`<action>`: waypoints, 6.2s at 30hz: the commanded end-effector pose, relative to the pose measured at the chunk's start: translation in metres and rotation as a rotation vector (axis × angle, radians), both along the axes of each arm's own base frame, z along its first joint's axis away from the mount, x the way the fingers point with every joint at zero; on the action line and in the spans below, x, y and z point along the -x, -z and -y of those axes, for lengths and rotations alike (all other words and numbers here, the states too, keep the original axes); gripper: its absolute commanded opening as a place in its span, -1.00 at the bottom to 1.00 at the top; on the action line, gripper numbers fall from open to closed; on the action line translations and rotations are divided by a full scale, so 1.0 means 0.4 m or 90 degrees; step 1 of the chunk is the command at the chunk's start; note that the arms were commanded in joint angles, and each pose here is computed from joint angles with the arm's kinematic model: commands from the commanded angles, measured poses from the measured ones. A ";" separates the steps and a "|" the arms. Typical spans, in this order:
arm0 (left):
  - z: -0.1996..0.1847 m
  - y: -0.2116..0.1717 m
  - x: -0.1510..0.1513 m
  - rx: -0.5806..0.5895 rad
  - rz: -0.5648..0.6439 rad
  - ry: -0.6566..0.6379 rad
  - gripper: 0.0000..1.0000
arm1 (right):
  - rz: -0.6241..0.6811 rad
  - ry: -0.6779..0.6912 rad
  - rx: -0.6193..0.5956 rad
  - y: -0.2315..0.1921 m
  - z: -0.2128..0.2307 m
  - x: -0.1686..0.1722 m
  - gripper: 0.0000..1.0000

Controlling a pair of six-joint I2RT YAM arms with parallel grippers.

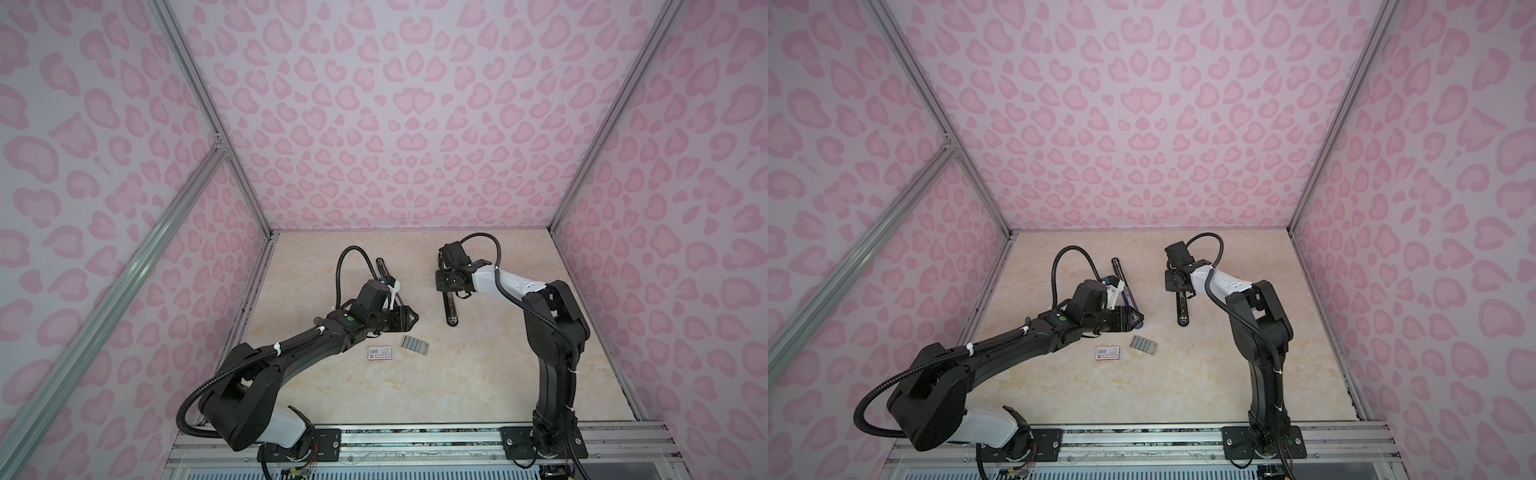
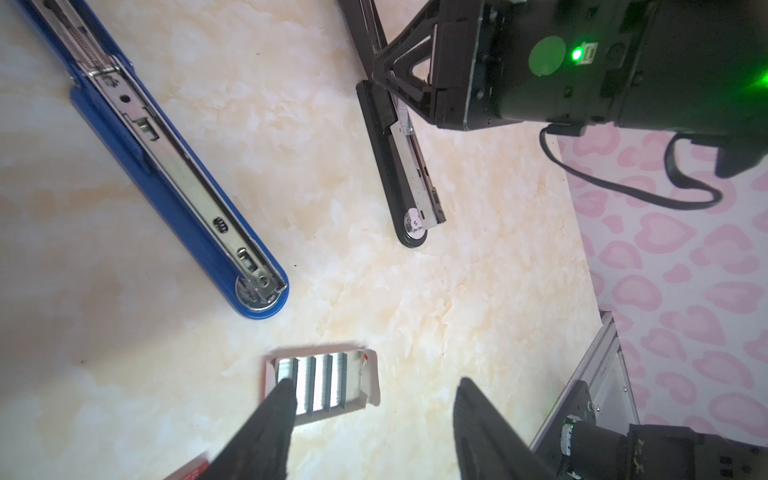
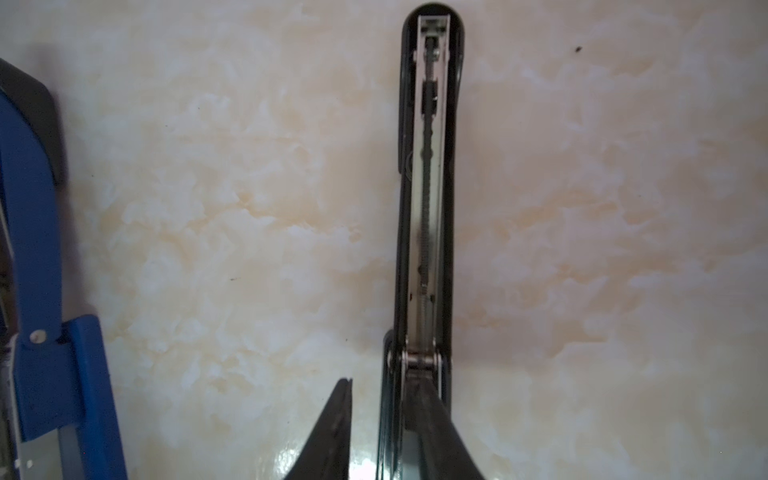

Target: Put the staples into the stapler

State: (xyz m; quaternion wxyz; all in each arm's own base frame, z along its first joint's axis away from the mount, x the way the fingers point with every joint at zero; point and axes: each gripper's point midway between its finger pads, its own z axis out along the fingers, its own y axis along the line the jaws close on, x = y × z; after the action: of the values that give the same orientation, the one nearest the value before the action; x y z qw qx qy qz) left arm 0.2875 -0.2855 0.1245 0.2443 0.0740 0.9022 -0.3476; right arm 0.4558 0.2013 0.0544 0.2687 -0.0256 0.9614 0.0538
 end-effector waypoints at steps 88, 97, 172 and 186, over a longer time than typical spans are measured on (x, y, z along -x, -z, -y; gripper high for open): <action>0.002 0.003 0.000 0.008 0.003 -0.003 0.25 | -0.049 -0.015 -0.022 0.021 0.012 0.146 -0.43; 0.000 0.002 0.001 0.009 0.004 -0.005 0.25 | -0.025 -0.011 -0.008 -0.010 0.013 0.091 -0.28; -0.004 -0.004 0.003 0.010 0.008 -0.008 0.25 | -0.054 -0.021 0.005 -0.002 0.018 0.162 -0.39; -0.008 0.007 0.006 0.006 0.005 -0.010 0.25 | -0.089 -0.029 -0.007 0.038 0.011 0.225 -0.47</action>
State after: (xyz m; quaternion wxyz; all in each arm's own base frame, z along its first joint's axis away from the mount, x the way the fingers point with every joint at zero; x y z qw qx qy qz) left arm 0.2806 -0.2789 0.1158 0.2373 0.0649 0.9070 -0.3419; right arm 0.3820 0.1994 0.0469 0.2222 -0.0453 0.9716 0.0678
